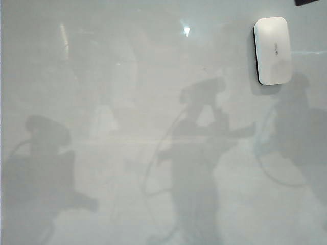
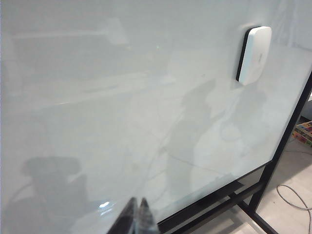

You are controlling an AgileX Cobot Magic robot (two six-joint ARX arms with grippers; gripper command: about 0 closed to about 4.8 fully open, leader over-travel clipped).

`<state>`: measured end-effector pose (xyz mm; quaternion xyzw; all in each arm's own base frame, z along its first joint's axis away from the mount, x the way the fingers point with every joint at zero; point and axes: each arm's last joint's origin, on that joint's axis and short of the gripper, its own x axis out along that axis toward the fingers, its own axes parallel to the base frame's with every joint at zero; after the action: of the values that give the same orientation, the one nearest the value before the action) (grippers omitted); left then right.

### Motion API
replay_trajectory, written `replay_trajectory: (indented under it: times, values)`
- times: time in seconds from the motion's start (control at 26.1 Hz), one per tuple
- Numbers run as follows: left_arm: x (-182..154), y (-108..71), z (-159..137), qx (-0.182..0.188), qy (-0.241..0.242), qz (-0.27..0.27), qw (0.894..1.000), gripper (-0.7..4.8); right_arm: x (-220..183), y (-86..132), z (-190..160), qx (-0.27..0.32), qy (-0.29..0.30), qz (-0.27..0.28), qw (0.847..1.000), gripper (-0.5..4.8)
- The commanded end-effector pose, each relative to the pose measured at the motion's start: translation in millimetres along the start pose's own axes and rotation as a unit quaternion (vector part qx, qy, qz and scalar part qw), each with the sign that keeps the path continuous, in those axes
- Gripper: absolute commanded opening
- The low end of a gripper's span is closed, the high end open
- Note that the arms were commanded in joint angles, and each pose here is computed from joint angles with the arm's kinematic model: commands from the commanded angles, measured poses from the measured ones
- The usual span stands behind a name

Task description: Grab the whiteboard eraser that is attached to the surface of the whiteboard and use it to clean the writing on the whiteboard.

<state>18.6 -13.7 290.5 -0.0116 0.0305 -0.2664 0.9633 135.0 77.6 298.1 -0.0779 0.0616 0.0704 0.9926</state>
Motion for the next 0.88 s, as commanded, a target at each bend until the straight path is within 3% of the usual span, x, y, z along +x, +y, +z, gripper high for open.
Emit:
replay_trajectory:
  times: [0.04,0.15,0.27,0.46,0.57,0.77,0.88]
  values:
    - [-0.4,-0.3,1.8,0.004,-0.007,-0.002,1.000,-0.05,-12.4,-5.4,-12.0,-0.020,0.048,0.004,0.999,-0.02]
    - [-0.4,-0.3,1.8,0.004,-0.007,-0.002,1.000,-0.05,-30.1,-15.0,-27.4,-0.011,0.034,-0.004,0.999,-0.02]
    - [-0.4,-0.3,1.8,0.004,-0.007,-0.001,1.000,-0.05,-44.4,-23.3,-48.6,0.012,0.006,0.023,1.000,-0.02]
    - [-0.4,-0.3,1.8,0.004,-0.007,-0.002,1.000,-0.05,-58.1,-34.4,-78.9,0.030,0.003,0.022,0.999,-0.02]
    - [-0.4,-0.3,1.8,0.004,-0.007,-0.001,1.000,-0.05,-61.3,-37.5,-80.7,0.042,-0.028,0.019,0.999,-0.02]
    - [-0.4,-0.3,1.8,0.004,-0.007,-0.001,1.000,-0.05,-58.3,-36.6,-83.9,0.136,-0.070,0.021,0.988,-0.01]
    - [-0.4,-0.3,1.8,0.004,-0.007,-0.001,1.000,-0.05,-44.7,-30.9,-106.7,0.155,-0.081,0.024,0.984,-0.01]
